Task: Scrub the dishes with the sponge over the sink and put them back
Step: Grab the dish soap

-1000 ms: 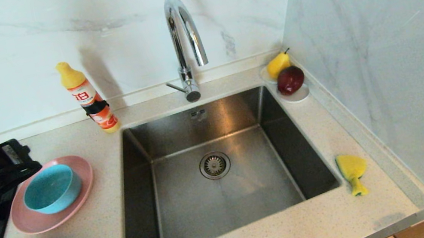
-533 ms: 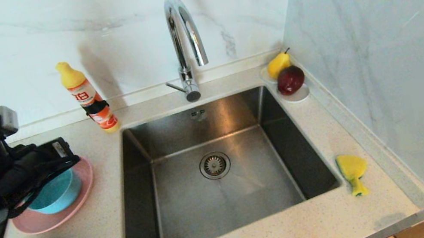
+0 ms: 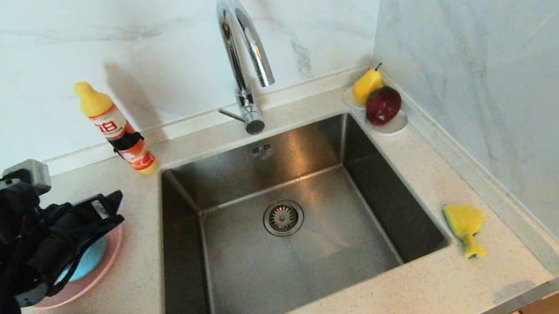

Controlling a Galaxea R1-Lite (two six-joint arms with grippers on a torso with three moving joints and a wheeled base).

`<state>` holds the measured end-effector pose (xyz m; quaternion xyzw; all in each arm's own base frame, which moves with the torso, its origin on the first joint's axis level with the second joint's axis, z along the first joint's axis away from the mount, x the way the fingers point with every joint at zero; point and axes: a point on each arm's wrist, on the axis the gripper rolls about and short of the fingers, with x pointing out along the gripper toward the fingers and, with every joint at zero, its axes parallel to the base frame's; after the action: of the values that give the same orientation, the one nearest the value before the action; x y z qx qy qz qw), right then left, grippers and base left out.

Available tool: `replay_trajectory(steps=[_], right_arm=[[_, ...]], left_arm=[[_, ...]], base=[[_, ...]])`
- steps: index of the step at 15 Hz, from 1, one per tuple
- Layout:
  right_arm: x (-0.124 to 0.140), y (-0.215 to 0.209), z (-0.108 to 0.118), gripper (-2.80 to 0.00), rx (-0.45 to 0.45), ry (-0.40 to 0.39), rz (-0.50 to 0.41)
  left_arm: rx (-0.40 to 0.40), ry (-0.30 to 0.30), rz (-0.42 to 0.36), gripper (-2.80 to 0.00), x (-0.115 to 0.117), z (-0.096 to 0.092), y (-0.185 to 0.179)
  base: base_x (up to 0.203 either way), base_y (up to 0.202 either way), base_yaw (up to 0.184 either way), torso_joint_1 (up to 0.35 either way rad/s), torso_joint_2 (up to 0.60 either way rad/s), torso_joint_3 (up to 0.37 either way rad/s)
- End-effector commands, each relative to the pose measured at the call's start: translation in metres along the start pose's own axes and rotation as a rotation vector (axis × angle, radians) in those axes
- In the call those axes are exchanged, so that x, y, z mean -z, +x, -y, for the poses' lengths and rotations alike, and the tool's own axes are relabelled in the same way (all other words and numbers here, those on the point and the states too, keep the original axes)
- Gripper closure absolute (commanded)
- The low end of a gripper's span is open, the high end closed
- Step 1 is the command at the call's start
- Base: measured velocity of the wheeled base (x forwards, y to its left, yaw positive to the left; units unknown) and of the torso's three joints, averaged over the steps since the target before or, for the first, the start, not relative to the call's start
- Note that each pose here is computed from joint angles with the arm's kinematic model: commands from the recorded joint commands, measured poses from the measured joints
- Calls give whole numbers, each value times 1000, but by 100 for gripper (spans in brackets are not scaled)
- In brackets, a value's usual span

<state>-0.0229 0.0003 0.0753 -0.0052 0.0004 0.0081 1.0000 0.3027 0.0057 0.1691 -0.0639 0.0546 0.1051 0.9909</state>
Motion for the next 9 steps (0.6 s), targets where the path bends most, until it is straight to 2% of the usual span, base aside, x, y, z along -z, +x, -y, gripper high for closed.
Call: replay_trajectory(steps=[1, 3, 9], right_arm=[[0, 0, 0, 0, -1, 0, 1], [0, 0, 0, 0, -1, 0, 1], [0, 0, 0, 0, -1, 0, 1]], left_arm=[[5, 9, 54, -280, 16, 1, 19], [8, 21, 88, -280, 24, 2, 27], [10, 29, 87, -280, 37, 4, 47]], base=[[0, 0, 0, 0, 0, 0], [0, 0, 0, 0, 0, 0], [0, 0, 0, 0, 0, 0]])
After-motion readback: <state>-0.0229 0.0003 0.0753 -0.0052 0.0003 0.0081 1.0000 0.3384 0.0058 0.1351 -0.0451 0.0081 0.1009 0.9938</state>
